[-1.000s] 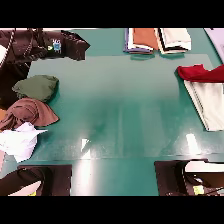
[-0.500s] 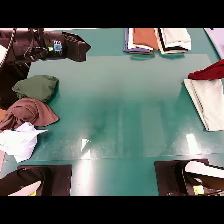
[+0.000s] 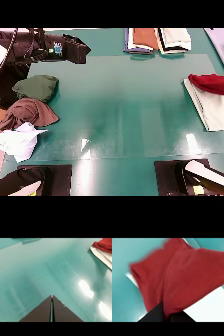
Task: Fold the shirts.
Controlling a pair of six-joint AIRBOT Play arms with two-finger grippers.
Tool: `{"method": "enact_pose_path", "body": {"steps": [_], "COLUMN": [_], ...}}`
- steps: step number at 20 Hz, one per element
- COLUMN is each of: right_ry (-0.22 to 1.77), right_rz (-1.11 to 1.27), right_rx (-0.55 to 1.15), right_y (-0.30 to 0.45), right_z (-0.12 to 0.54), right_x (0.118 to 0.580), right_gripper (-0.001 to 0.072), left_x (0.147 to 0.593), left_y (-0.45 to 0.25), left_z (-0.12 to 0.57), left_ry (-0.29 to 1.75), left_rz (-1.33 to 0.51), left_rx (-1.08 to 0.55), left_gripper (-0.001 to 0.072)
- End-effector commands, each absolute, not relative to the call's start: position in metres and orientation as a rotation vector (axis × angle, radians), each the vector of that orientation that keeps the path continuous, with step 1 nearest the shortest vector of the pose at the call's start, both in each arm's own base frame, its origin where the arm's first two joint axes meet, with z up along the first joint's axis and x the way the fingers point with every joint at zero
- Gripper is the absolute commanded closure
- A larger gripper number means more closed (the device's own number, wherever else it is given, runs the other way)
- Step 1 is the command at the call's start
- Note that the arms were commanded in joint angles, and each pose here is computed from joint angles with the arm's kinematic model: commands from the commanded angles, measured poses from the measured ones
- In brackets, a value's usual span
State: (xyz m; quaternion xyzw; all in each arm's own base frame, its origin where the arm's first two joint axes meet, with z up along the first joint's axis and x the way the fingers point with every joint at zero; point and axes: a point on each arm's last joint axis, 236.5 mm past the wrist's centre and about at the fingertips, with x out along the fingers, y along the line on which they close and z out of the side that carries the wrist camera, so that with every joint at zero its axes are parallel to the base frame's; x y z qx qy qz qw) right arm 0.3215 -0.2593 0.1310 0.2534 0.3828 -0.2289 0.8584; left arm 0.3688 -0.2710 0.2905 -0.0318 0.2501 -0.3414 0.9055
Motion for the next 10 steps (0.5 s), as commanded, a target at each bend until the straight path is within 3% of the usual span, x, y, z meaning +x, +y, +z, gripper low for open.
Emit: {"method": "enact_pose_path", "body": {"steps": [1,2,3,4,5,6,8,10], "right_ry": [0.938,0.968,0.998,1.016,1.039,1.050,1.032,0.938], "right_rz": [-0.580,-0.595,-0.604,-0.618,-0.635,-0.645,-0.655,-0.603], "right_rx": [0.574,0.578,0.579,0.591,0.600,0.621,0.642,0.649], "right_y": [-0.260,-0.260,-0.258,-0.258,-0.259,-0.260,-0.264,-0.261], "right_z": [0.078,0.066,0.054,0.045,0.036,0.032,0.038,0.067], "right_x": [0.263,0.250,0.238,0.229,0.220,0.213,0.210,0.238], "right_gripper": [0.0690,0.0685,0.0571,0.0359,0.0214,0.0154,0.0154,0.0154], "left_x": [0.367,0.367,0.367,0.367,0.367,0.367,0.367,0.367], "left_y": [-0.271,-0.271,-0.271,-0.271,-0.271,-0.271,-0.271,-0.271], "left_z": [0.287,0.287,0.287,0.287,0.287,0.287,0.287,0.287], "left_ry": [0.529,0.530,0.530,0.530,0.530,0.530,0.529,0.529], "left_rz": [-0.709,-0.709,-0.709,-0.709,-0.709,-0.709,-0.709,-0.709], "left_rx": [-0.052,-0.052,-0.052,-0.053,-0.052,-0.053,-0.053,-0.053], "left_gripper": [0.0686,0.0686,0.0686,0.0687,0.0686,0.0686,0.0686,0.0686]}}
